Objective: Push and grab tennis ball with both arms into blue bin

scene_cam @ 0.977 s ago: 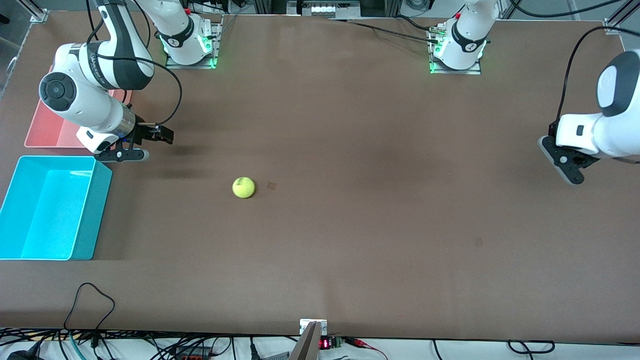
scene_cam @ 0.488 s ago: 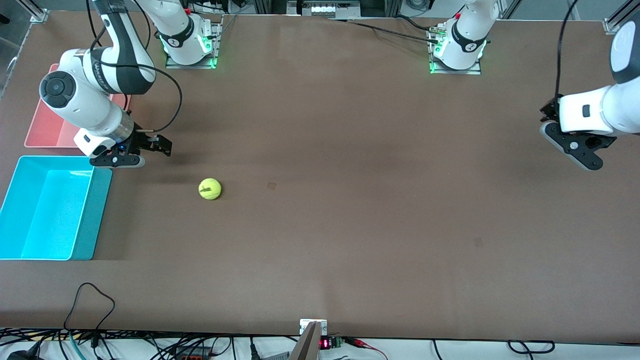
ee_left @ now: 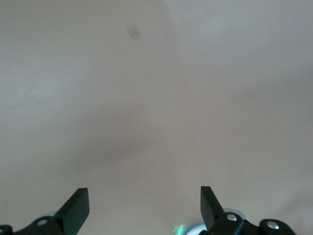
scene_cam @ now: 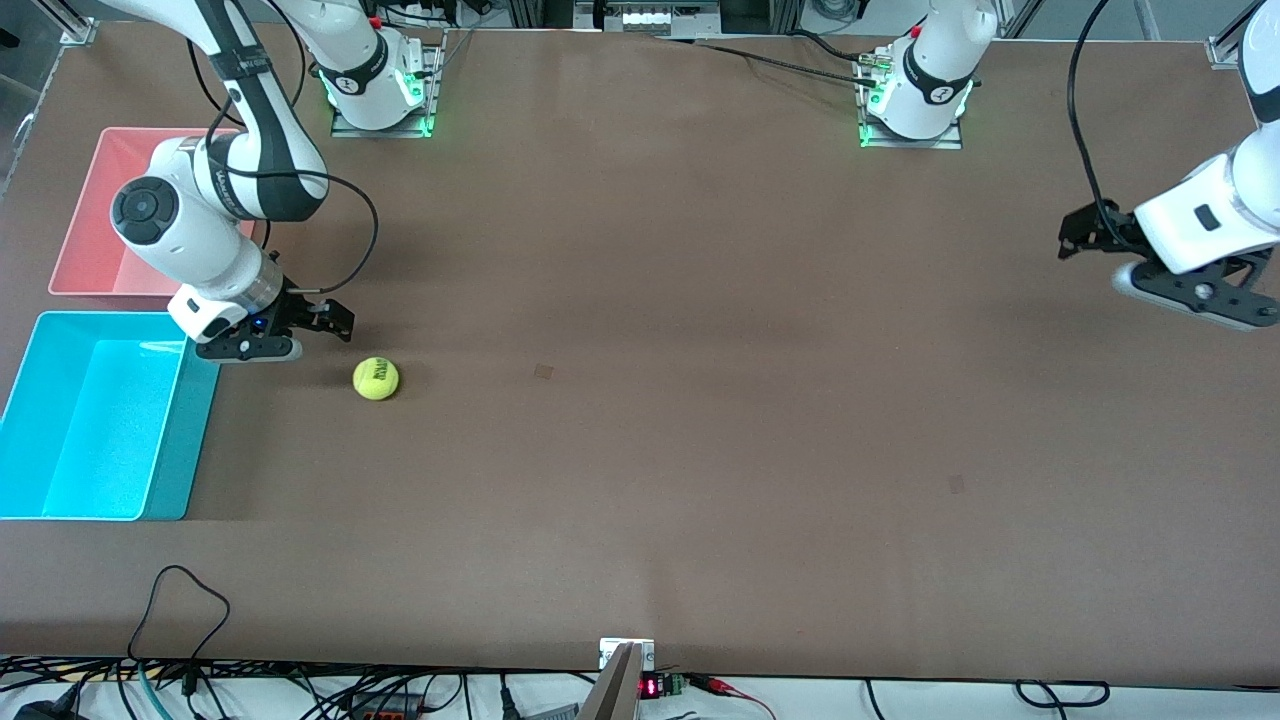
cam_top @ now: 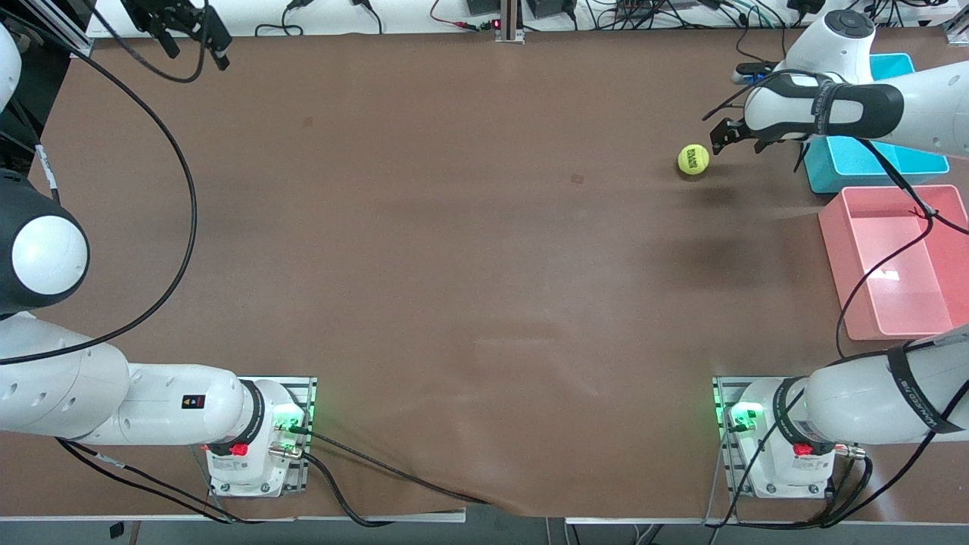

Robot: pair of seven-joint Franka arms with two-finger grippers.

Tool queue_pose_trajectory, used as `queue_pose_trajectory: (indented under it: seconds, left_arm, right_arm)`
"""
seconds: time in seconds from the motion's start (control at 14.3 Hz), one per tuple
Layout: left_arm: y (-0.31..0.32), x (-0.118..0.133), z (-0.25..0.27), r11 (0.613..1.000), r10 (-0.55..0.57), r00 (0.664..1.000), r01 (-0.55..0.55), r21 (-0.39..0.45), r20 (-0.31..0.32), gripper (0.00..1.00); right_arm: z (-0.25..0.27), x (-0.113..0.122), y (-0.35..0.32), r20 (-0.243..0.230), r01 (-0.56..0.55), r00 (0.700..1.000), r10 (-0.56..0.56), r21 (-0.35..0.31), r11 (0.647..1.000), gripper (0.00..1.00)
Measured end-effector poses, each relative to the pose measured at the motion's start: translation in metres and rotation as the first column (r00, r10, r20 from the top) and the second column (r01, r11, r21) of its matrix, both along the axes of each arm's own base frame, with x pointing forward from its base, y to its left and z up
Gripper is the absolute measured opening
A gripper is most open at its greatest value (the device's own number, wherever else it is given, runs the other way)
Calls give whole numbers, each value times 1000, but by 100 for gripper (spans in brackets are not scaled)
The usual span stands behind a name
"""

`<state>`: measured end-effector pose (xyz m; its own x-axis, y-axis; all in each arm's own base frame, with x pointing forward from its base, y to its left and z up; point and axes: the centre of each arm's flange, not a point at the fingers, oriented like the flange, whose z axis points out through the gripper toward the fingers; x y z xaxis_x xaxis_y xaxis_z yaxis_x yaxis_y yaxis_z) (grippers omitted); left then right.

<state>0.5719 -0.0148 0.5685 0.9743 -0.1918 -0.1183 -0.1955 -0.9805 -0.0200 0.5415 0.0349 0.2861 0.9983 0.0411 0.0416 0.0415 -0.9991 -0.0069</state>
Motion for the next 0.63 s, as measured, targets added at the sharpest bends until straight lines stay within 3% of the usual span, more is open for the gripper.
queue_pose_trajectory:
  seconds: [0.14,0.28,0.63]
  left_arm:
    - [-11,0,5,991,135,989,-136,7,65,100]
    - [-12,-5,6,983,182,977,-183,-1,110,100]
    - [-11,-29,22,987,160,985,-161,9,68,100]
  right_arm:
    - [-11,6,0,-11,-2,1000,2,0,1000,100]
    - [-21,12,0,-15,-53,999,53,-7,999,100]
    - [-23,40,-4,12,-101,995,102,-10,995,100]
